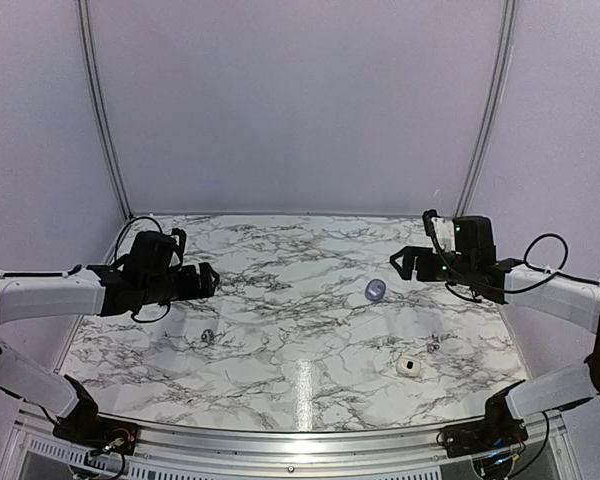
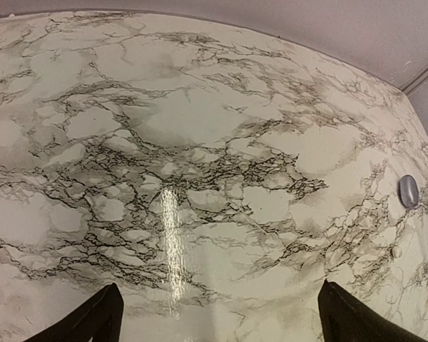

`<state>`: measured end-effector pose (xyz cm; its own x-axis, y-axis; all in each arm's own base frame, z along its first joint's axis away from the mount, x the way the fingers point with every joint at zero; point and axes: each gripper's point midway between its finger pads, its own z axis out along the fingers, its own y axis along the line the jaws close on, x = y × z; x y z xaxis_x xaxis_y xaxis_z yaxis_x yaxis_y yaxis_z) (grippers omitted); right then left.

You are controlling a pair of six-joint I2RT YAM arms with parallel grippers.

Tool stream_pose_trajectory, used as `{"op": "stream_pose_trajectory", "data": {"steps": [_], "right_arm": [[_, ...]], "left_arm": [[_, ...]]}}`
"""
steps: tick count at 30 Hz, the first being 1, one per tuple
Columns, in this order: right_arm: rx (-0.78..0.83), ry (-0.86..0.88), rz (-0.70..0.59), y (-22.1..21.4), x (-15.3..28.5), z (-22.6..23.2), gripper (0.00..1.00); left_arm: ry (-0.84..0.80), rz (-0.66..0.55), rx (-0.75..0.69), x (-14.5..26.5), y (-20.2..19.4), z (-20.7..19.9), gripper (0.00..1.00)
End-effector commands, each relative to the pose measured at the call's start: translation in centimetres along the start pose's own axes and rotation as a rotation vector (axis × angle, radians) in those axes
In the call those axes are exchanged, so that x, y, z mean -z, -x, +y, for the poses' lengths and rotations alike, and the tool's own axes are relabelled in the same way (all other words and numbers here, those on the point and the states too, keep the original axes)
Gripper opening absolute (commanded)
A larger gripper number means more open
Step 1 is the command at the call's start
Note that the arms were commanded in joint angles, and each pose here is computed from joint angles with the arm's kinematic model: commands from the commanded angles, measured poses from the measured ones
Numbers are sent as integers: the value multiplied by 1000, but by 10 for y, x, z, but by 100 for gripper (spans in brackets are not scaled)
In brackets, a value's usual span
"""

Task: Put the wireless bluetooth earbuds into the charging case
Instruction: Move the charging case to the center of the board.

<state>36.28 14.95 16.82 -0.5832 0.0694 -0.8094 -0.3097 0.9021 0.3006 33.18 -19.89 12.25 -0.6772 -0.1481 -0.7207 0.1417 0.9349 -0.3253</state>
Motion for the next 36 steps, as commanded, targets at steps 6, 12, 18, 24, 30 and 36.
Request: {"op": "stream_pose_trajectory", "data": {"steps": [6,12,18,24,30,36], "right_arm": [[-12,-117,-53,15,26,-28,99],[27,-123,100,6,12,-44,99],[73,-97,217,-11,-10,-44,99],[137,-32,320,-31,-41,-33,97],[265,-4,418,-46,-63,-34,95],[358,57,482,-55,-80,-30,92]], "left_arm": [[23,-91,13,12,17,4,99],[36,-84,-9,11,12,7,99],[-16,-93,-27,17,9,2,99],[-122,-78,-57,19,6,-16,99],[-185,-38,-83,15,0,-28,99],[-223,-2,-95,10,-6,-36,99]]}}
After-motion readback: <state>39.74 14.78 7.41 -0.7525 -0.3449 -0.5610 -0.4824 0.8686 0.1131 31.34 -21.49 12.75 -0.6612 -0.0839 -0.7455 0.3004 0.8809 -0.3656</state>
